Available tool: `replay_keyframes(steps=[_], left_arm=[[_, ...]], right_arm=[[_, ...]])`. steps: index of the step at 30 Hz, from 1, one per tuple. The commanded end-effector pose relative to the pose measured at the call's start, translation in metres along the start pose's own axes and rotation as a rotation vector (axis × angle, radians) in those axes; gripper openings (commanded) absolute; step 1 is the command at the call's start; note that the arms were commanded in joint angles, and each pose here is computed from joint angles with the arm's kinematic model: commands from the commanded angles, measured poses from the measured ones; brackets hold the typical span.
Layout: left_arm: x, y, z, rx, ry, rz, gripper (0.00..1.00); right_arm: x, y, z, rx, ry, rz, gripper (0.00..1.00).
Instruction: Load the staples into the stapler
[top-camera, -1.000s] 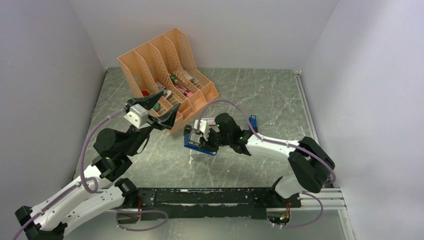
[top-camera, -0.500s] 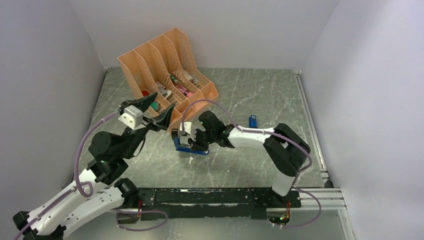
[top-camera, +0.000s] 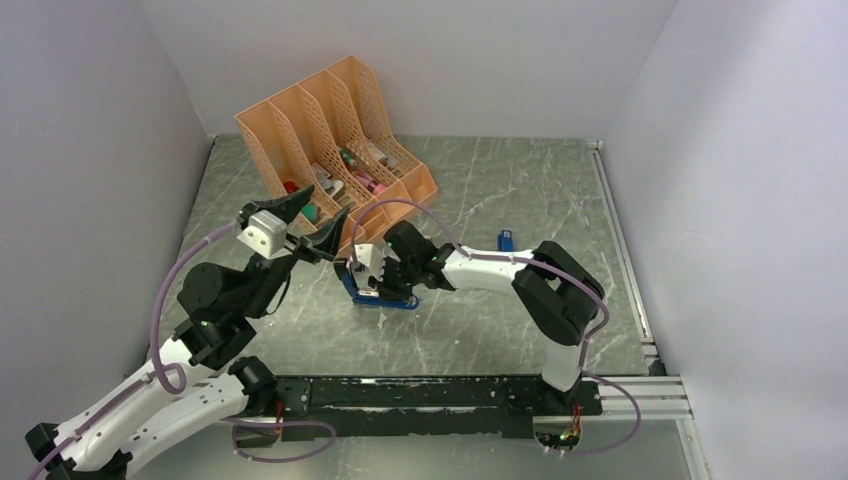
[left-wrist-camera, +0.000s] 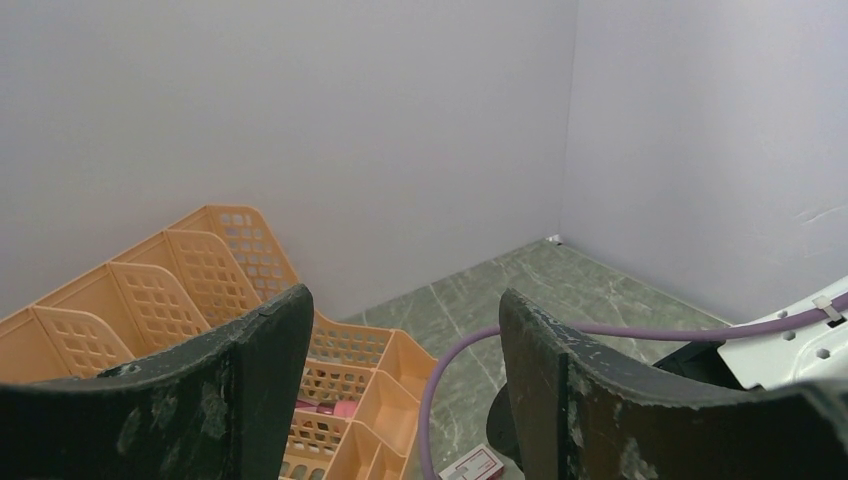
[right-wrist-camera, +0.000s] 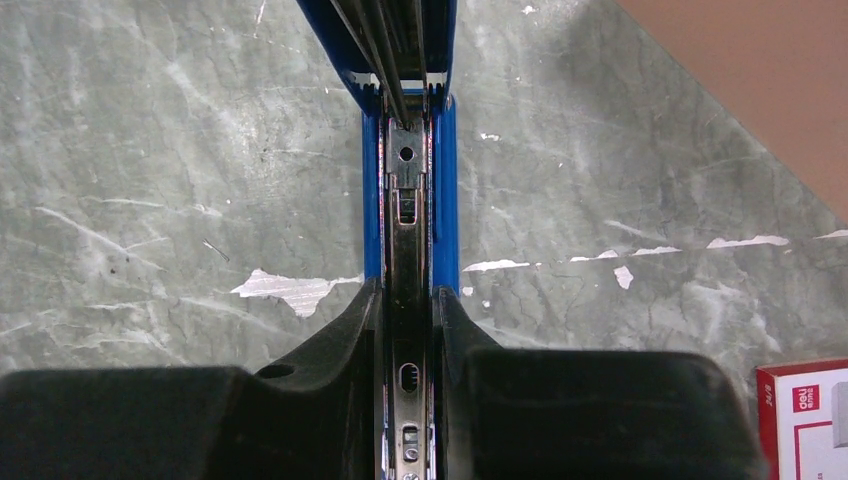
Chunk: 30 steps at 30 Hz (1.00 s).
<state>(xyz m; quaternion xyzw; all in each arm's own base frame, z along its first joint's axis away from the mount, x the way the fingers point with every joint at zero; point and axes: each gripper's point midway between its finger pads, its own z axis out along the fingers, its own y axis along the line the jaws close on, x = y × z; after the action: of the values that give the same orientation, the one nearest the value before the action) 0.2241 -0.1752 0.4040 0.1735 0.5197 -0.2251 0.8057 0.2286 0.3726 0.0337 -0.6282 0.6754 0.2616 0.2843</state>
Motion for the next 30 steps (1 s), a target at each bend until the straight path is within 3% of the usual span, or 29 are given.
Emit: replay_keyframes(steps=[1, 8, 17, 20, 23, 30], left_arm=[[0.009, 0.001, 0.000, -0.013, 0.030, 0.004, 0.72], [0.014, 0.003, 0.002, -0.029, 0.043, -0.005, 0.73], [0.024, 0.005, 0.005, -0.053, 0.087, -0.021, 0.71], [0.044, 0.019, -0.001, -0.163, 0.179, -0.077, 0.72], [0.072, 0.043, -0.019, -0.382, 0.274, -0.235, 0.76], [0.142, 0.049, -0.079, -0.636, 0.525, -0.456, 0.76]], right_arm=[[0.006, -0.004, 0.005, 0.029, 0.050, 0.015, 0.00], [0.018, -0.004, 0.015, 0.041, 0.114, 0.055, 0.00], [0.023, 0.000, 0.017, 0.053, 0.087, 0.104, 0.00], [0.026, 0.002, 0.019, 0.055, 0.075, 0.115, 0.00], [0.033, 0.005, 0.018, 0.059, 0.076, 0.119, 0.00], [0.050, 0.015, 0.018, 0.044, 0.084, 0.135, 0.00]])
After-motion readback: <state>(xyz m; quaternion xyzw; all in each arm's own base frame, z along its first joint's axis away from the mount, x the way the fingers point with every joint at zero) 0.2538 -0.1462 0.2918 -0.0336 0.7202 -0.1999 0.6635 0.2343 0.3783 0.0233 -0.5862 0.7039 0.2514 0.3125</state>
